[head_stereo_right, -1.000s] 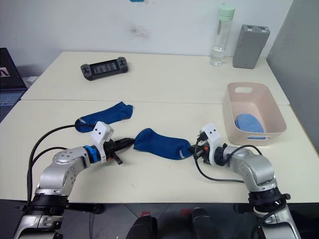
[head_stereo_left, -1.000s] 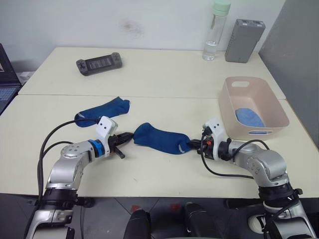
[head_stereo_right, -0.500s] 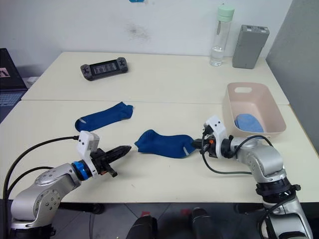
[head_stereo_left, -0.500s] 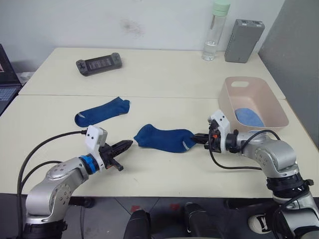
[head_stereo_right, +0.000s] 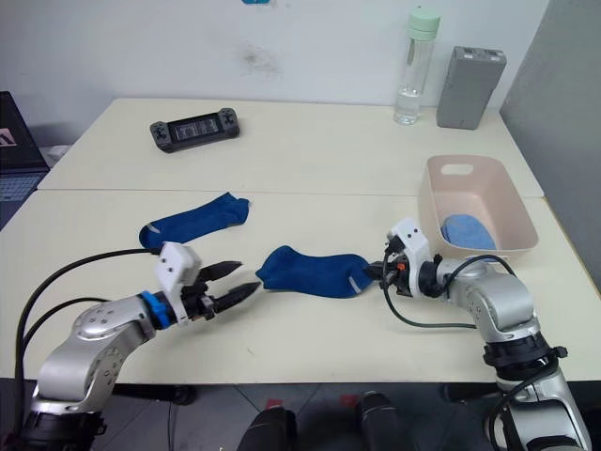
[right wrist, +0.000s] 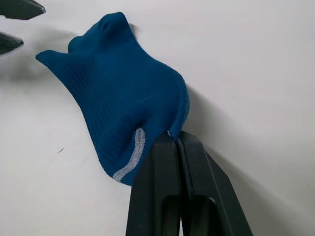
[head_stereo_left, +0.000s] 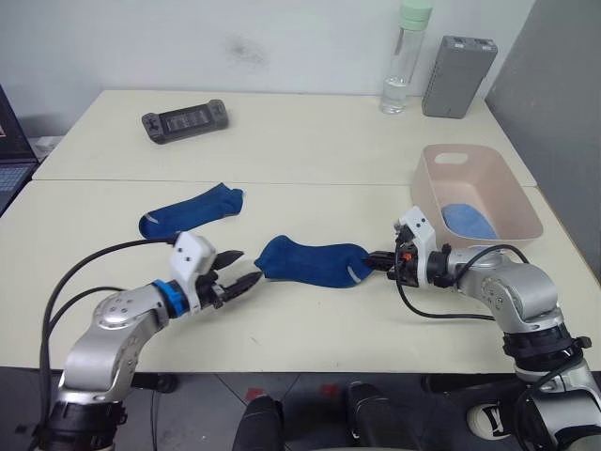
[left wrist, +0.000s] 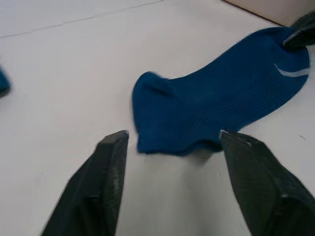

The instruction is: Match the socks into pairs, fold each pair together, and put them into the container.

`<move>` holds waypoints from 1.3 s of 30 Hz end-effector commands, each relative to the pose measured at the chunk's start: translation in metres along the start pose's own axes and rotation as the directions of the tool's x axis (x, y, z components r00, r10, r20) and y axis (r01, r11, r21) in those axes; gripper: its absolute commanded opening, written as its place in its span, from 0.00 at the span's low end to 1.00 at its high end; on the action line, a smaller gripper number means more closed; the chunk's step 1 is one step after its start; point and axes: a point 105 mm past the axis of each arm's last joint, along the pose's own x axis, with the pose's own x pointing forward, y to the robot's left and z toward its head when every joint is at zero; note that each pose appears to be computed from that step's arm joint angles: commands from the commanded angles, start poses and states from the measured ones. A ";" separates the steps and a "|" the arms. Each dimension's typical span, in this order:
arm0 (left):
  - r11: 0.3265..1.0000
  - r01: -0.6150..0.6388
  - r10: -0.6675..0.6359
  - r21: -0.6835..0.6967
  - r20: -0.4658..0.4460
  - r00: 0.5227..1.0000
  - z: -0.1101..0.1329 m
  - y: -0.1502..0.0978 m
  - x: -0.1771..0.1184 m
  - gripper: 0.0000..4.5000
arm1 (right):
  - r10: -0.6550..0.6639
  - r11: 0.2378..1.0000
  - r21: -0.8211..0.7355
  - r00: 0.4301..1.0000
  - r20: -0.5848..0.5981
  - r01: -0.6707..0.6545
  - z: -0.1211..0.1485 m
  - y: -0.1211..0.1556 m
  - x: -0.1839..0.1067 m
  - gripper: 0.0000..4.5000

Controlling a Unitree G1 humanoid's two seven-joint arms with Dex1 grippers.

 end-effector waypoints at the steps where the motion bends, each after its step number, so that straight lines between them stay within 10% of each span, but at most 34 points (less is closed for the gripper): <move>1: 0.980 0.086 -0.078 0.177 -0.050 0.996 -0.006 -0.006 0.005 0.99 | 0.004 0.999 -0.034 1.000 0.027 -0.003 0.007 0.004 -0.003 0.00; 11: 0.922 0.075 -0.073 0.380 -0.020 0.997 0.001 0.010 0.029 1.00 | 0.004 0.999 -0.032 1.000 0.031 -0.003 0.006 0.007 -0.002 0.00; 26: 0.922 0.245 -0.243 0.300 -0.045 0.969 0.002 -0.015 0.030 0.01 | 0.019 0.998 -0.055 0.999 0.046 -0.017 0.015 0.005 0.012 0.00; 39: 0.881 0.461 -0.462 0.111 -0.015 0.887 0.041 -0.080 0.034 0.01 | 0.201 0.959 -0.227 0.971 0.128 -0.168 0.075 0.022 0.088 0.00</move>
